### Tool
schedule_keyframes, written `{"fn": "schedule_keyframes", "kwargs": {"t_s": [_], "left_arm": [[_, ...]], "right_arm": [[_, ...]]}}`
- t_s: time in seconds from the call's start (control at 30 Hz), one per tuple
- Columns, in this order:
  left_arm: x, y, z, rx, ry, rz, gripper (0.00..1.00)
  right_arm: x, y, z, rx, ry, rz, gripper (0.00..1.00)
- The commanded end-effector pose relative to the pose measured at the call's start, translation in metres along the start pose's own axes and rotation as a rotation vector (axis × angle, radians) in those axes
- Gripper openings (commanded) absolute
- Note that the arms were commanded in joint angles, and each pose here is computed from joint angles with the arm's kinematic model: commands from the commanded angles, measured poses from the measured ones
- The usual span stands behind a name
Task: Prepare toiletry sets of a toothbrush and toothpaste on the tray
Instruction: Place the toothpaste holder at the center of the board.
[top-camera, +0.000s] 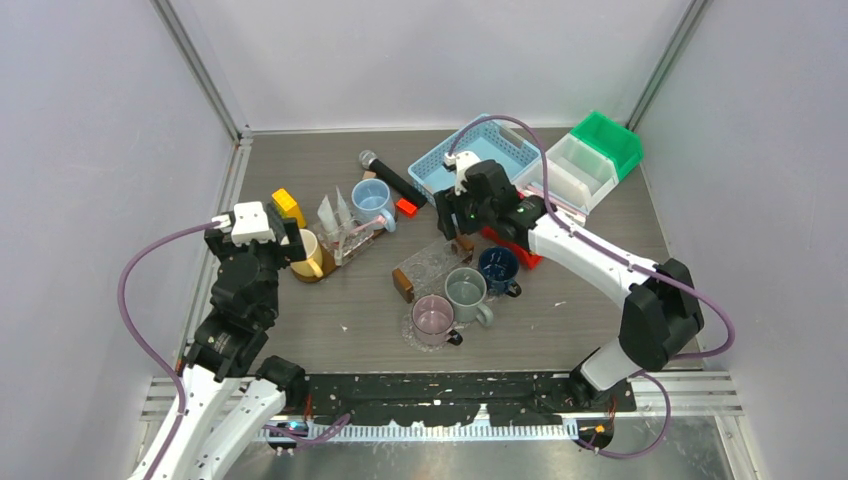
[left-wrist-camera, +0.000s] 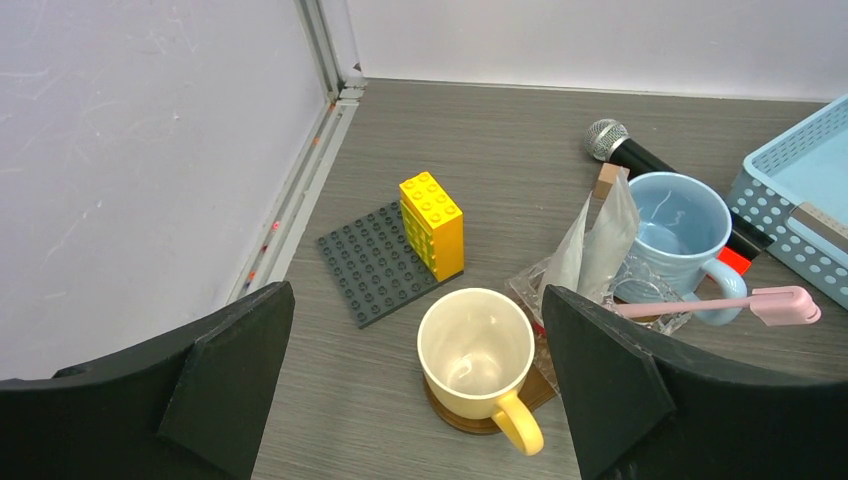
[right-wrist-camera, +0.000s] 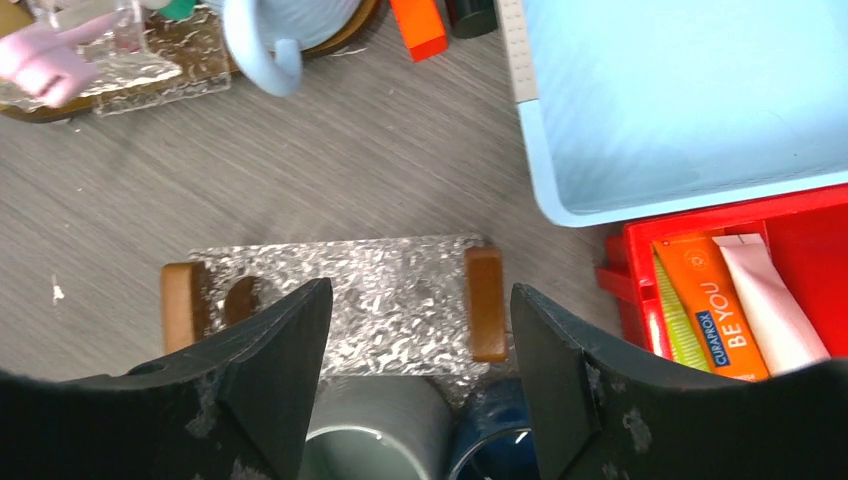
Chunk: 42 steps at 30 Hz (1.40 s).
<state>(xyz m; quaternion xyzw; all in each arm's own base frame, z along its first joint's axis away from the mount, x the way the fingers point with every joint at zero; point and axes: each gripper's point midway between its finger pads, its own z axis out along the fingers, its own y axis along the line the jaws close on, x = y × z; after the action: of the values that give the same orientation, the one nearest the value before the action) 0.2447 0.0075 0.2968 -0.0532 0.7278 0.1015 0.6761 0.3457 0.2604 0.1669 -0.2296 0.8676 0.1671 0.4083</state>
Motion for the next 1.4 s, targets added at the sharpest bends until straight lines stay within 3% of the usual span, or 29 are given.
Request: {"fn": "schedule_keyframes", "kwargs": {"t_s": [0.0,0.33,0.87,1.37], "left_arm": [[-0.012,0.0,0.001,-0.001,-0.045,-0.022,0.98],[-0.012,0.001,0.001,0.0,-0.043,-0.023,0.98],[-0.011,-0.001,0.002,0.006,-0.039,-0.02,0.98],[-0.008,-0.003,0.004,0.009,-0.032,-0.013,0.98]], "right_arm": [[0.001,0.015,-0.013,0.069,0.072,0.032,0.73],[0.032,0.041,0.013,0.093,0.241,0.024,0.8],[0.052,0.062,0.04,0.093,0.281,-0.022,0.82],[0.077,0.059,0.052,0.101,0.339,-0.106,0.71]]}}
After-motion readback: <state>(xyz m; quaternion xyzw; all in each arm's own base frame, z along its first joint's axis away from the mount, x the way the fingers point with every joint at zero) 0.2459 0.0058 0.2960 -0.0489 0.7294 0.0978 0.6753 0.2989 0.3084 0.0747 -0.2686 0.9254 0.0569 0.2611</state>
